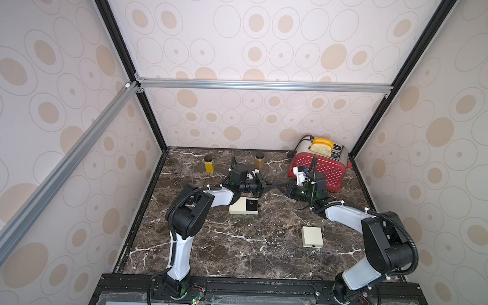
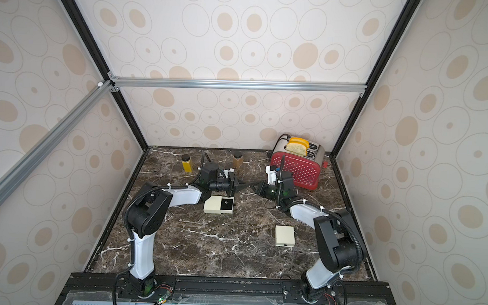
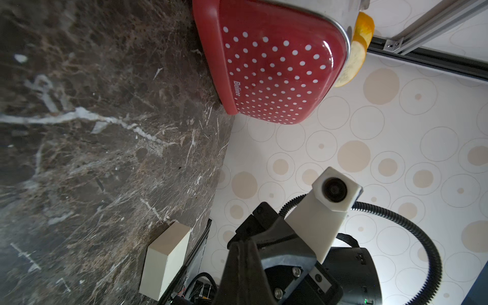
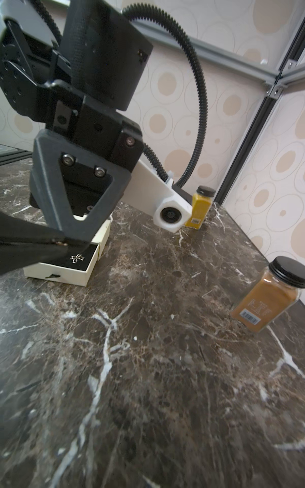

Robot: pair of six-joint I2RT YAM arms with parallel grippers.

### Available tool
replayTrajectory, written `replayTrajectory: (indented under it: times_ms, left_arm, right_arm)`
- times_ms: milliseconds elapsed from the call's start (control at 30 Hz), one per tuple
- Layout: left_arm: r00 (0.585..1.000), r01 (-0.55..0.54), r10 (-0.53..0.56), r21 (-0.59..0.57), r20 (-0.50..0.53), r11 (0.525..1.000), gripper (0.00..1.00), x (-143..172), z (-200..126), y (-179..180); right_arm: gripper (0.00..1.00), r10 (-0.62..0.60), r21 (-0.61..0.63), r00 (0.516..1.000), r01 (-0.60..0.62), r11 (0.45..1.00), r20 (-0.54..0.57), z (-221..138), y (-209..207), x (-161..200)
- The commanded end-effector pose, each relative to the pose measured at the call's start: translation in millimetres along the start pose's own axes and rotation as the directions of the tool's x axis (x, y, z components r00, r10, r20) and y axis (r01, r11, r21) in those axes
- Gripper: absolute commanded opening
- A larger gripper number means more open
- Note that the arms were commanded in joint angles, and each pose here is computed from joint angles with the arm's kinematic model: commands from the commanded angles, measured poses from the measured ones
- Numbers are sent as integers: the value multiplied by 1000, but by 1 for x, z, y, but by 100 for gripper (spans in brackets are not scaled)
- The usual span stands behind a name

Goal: Place the earrings into the drawer-style jewelry box
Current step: Pick up the earring from the center of the board, then insert the earring into the inner lining.

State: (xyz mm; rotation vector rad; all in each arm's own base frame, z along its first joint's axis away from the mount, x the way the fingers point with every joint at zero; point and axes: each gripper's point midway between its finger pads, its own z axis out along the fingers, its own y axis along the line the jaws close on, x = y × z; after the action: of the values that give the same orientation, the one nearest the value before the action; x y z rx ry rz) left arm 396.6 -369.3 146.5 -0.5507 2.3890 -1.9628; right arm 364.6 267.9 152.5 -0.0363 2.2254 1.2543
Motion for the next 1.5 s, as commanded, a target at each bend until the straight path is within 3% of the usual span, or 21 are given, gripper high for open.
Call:
replayTrajectory:
  times_ms: [0, 100, 167, 300, 400, 567, 667, 767, 867, 1067, 1467]
  left_arm:
    - [995, -78, 80, 31, -66, 996, 11, 26, 6, -17]
    - [992, -112, 112, 4, -54, 994, 42, 27, 0, -17]
    - [989, -146, 145, -33, -31, 989, 57, 25, -11, -16]
    - [977, -203, 212, -202, 25, 958, 84, 17, -47, 1]
    - [970, -200, 233, -327, 65, 924, 98, 10, -82, 22]
    - [961, -129, 231, -487, 155, 864, 99, -5, -153, 62]
    - [956, -78, 224, -571, 189, 817, 99, -10, -194, 85]
    - [958, -21, 186, -598, 216, 801, 99, -16, -218, 105]
    - [965, 3, 154, -601, 211, 800, 99, -20, -222, 117]
    - [976, 18, 114, -597, 183, 802, 99, -24, -214, 130]
    - [981, 36, 83, -578, 178, 815, 99, -27, -207, 137]
  right_arm:
    - [0, -36, 28, 994, 40, 999, -106, 1, 15, 24]
    - [0, -65, 132, 985, 87, 987, -161, -1, 8, 30]
    - [0, -81, 195, 976, 122, 973, -204, -3, 2, 35]
    - [0, -131, 274, 949, 213, 938, -287, 1, -3, 45]
    - [0, -173, 314, 922, 288, 905, -347, 7, 0, 51]
    - [0, -244, 370, 862, 424, 826, -444, 23, 4, 60]
    - [0, -296, 388, 810, 521, 760, -506, 39, 9, 66]
    - [0, -335, 392, 746, 612, 687, -576, 57, 15, 73]
    - [0, -345, 391, 693, 671, 630, -633, 73, 17, 80]
    - [0, -324, 375, 631, 720, 584, -705, 89, 13, 91]
    - [0, -283, 340, 598, 715, 611, -750, 104, 3, 113]
